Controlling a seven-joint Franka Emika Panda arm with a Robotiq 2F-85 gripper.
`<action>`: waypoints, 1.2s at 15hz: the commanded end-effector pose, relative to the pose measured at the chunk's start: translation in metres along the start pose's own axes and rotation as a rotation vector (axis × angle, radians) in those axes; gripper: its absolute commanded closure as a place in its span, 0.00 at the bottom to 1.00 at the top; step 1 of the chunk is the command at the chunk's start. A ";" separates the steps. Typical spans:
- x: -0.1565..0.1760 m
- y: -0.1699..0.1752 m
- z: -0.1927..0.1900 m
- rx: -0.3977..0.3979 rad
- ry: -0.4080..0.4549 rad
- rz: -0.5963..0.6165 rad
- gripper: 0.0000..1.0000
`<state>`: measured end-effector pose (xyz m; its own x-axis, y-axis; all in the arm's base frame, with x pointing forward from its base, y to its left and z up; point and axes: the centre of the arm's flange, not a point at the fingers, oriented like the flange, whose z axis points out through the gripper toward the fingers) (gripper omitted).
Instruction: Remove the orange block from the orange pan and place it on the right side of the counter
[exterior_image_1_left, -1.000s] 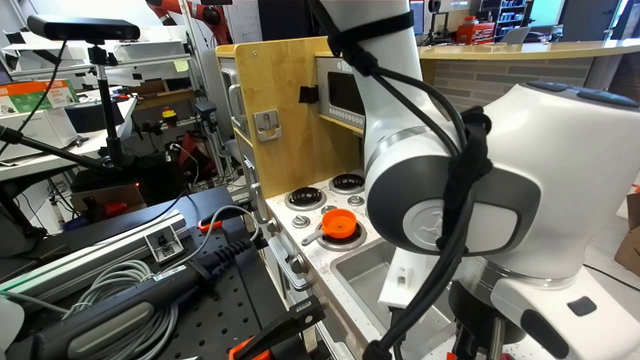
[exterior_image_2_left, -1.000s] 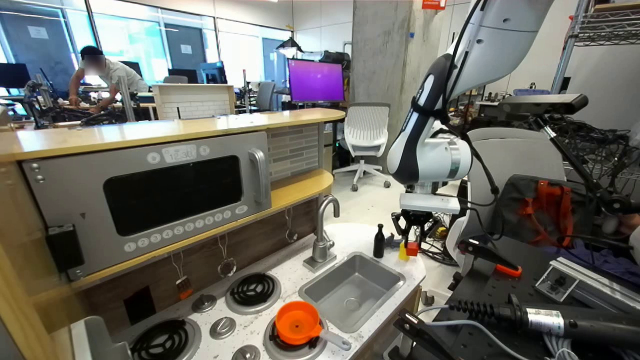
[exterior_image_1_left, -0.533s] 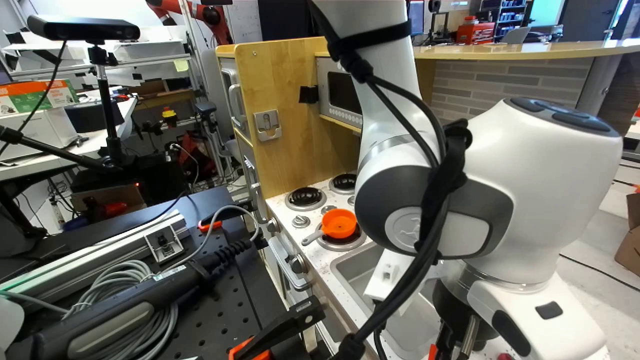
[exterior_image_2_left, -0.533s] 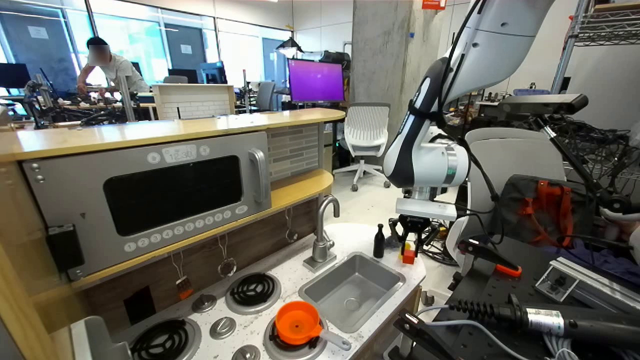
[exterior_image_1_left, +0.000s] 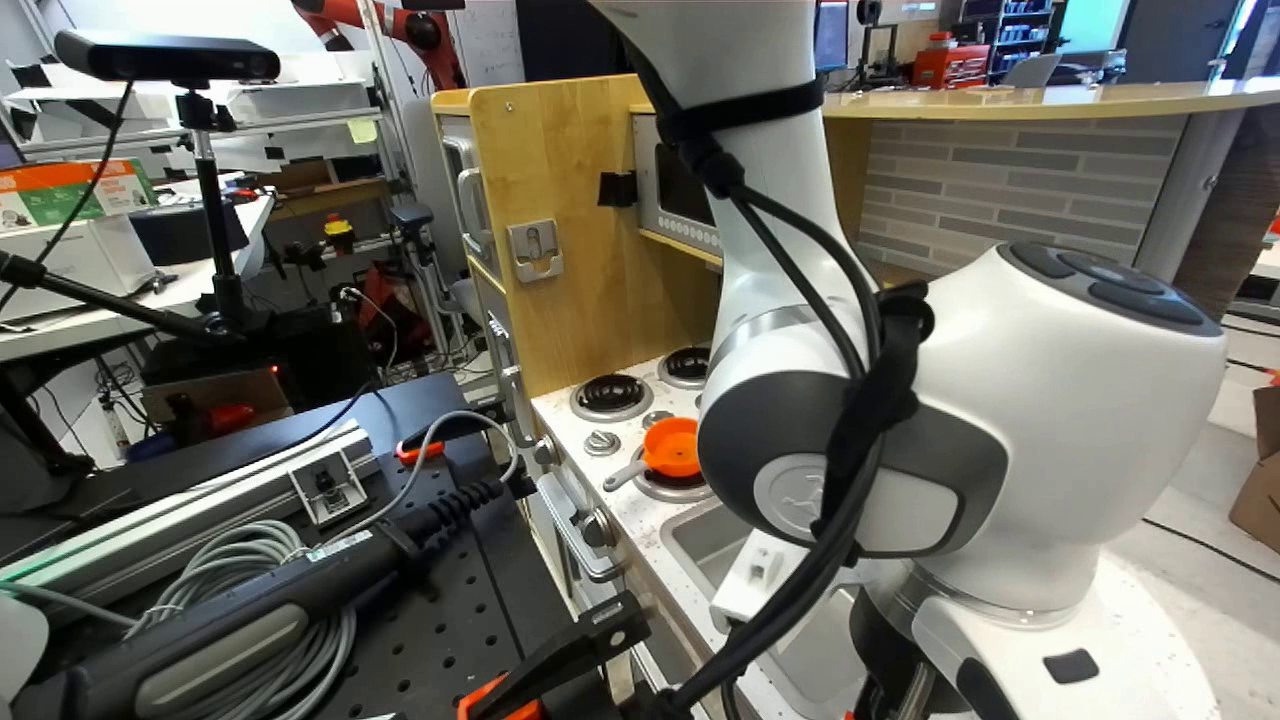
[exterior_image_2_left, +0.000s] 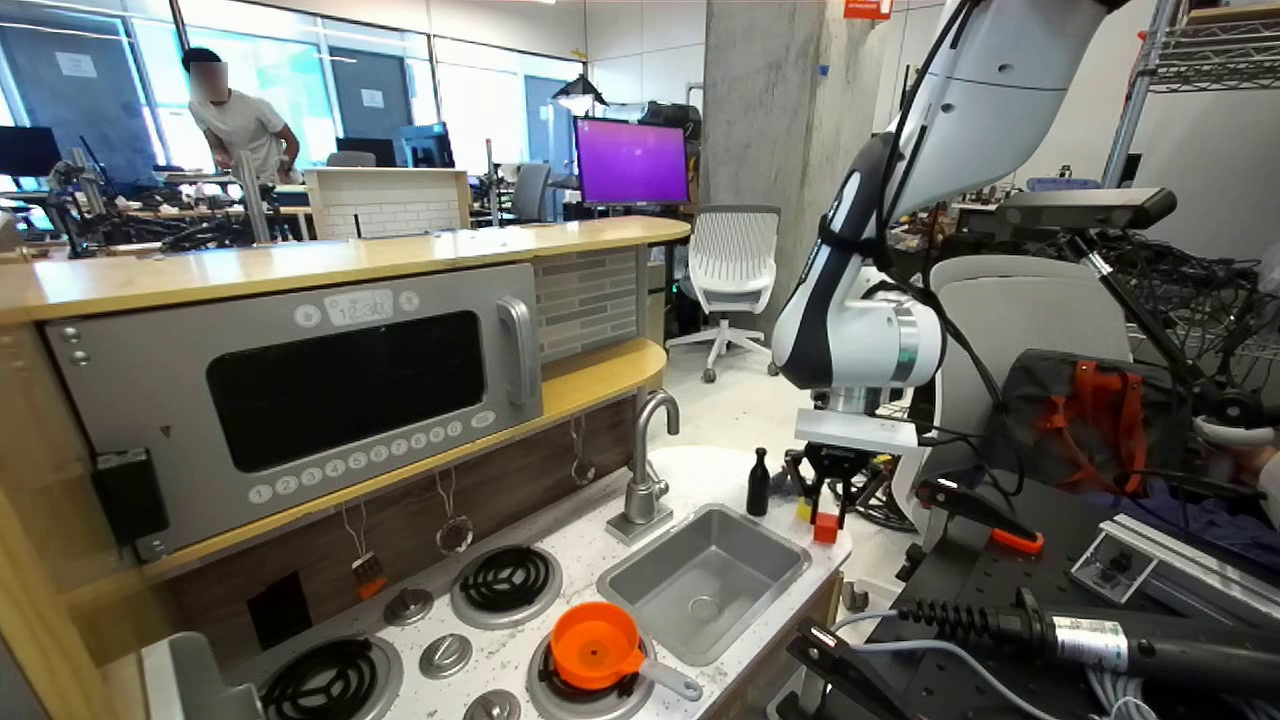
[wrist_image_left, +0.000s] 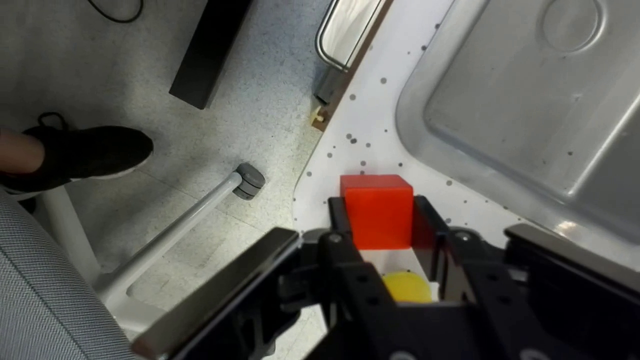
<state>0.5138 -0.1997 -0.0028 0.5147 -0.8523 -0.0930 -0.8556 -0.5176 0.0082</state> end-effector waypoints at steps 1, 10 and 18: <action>0.005 0.003 0.011 0.013 0.010 0.047 0.41; -0.013 -0.001 -0.016 0.052 0.039 0.020 0.00; -0.096 -0.022 -0.063 0.042 -0.083 -0.247 0.00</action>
<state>0.5036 -0.1374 0.0328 0.6224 -0.7696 -0.1423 -0.7810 -0.6226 -0.0486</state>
